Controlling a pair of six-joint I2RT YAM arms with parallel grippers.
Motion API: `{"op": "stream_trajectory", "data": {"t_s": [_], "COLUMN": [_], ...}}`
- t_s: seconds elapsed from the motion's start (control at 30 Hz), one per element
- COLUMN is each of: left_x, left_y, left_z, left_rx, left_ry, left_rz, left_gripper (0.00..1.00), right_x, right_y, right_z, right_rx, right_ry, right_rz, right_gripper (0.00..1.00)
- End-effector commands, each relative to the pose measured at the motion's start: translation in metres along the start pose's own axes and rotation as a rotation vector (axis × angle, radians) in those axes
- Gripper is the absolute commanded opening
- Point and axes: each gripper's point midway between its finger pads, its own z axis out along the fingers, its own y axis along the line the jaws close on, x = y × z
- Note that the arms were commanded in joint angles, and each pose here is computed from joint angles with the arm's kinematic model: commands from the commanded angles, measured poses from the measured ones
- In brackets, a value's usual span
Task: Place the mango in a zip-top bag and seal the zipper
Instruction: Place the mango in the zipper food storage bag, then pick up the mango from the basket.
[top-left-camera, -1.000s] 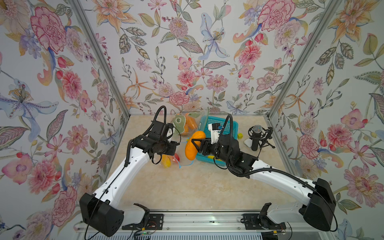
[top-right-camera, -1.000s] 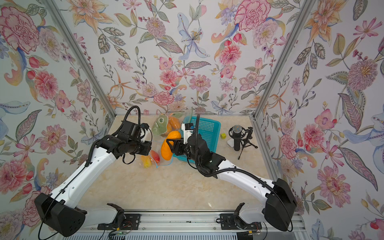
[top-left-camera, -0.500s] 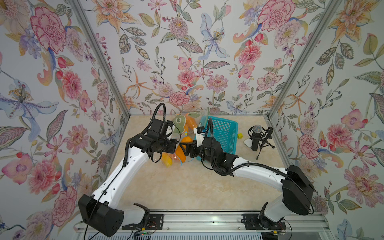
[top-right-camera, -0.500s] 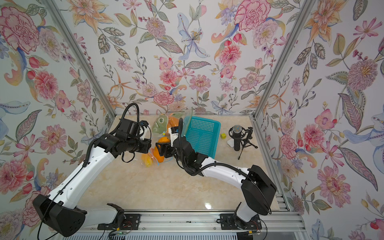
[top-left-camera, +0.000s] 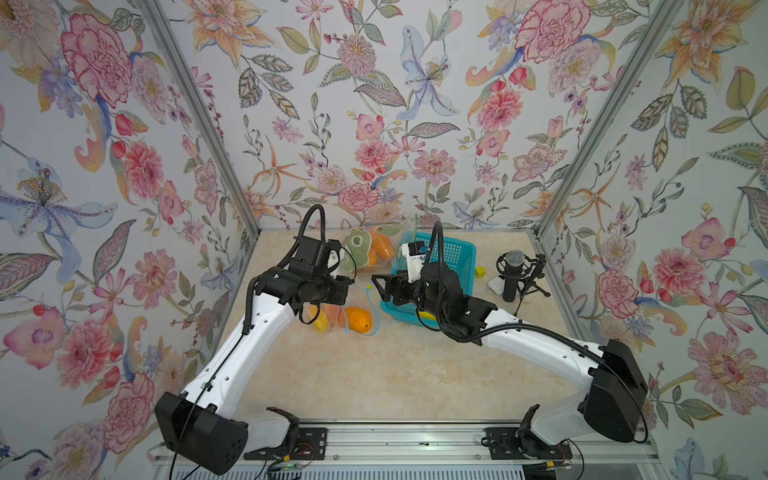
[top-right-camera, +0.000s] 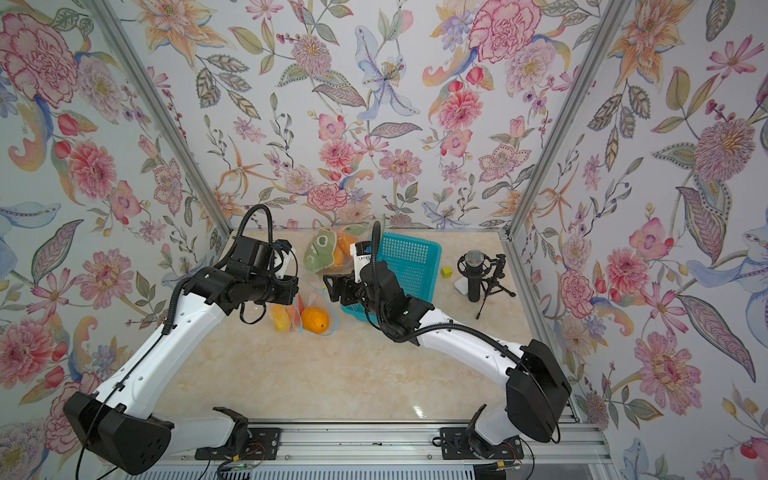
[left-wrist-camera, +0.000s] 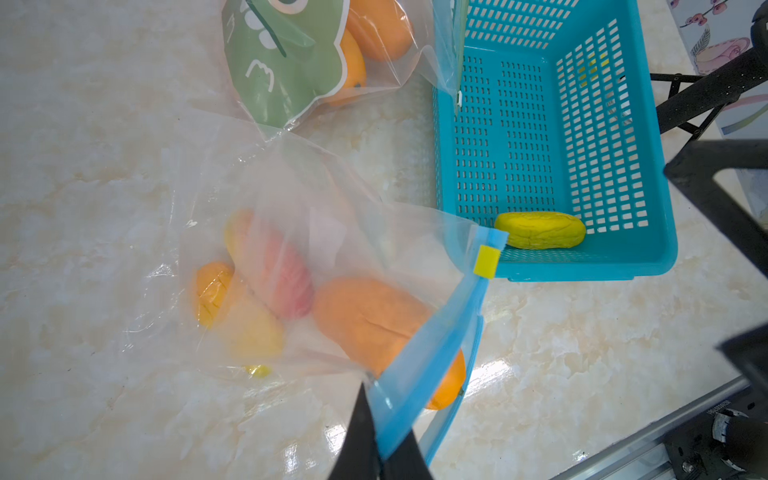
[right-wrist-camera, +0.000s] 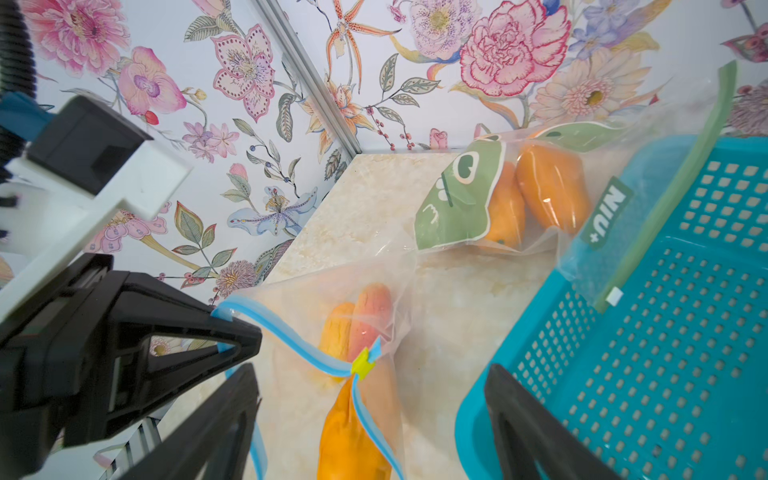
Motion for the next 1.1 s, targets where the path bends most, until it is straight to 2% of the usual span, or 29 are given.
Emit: {"op": "stream_trajectory", "data": {"t_s": [0.0,0.23,0.37,0.47,0.6,0.83,1.07], "left_x": [-0.005,0.001,0.002,0.004,0.006,0.008,0.009], "left_y": [0.001,0.001,0.001,0.001,0.001,0.001,0.000], "left_z": [-0.012,-0.008,-0.007,-0.007,-0.007,-0.004,-0.003], "left_rx": [0.007,0.012,0.014,0.017,0.015,0.021,0.029], "left_ry": [-0.035,-0.023,-0.023,-0.021,-0.020,-0.017,-0.016], "left_rz": [-0.015,-0.012,-0.012,-0.013,-0.014,-0.014,-0.015], "left_gripper": [0.00,0.00,0.00,0.00,0.00,0.00,0.00], "right_x": [-0.001,0.021,0.052,0.077,0.101,0.141,0.167], "right_y": [-0.036,-0.129,-0.153,-0.166,-0.170,-0.191,-0.201], "right_z": [-0.018,-0.038,-0.044,-0.043,-0.041,-0.037,-0.023], "right_rx": [0.088,0.207,0.218,0.209,0.180,0.256,0.291], "right_ry": [0.135,0.519,0.754,0.868,0.946,1.086,1.161], "right_rz": [-0.027,-0.081,-0.171,-0.201,-0.209,-0.260,-0.284], "right_gripper": [0.86,0.87,0.87,0.87,0.87,0.86,0.85]}}
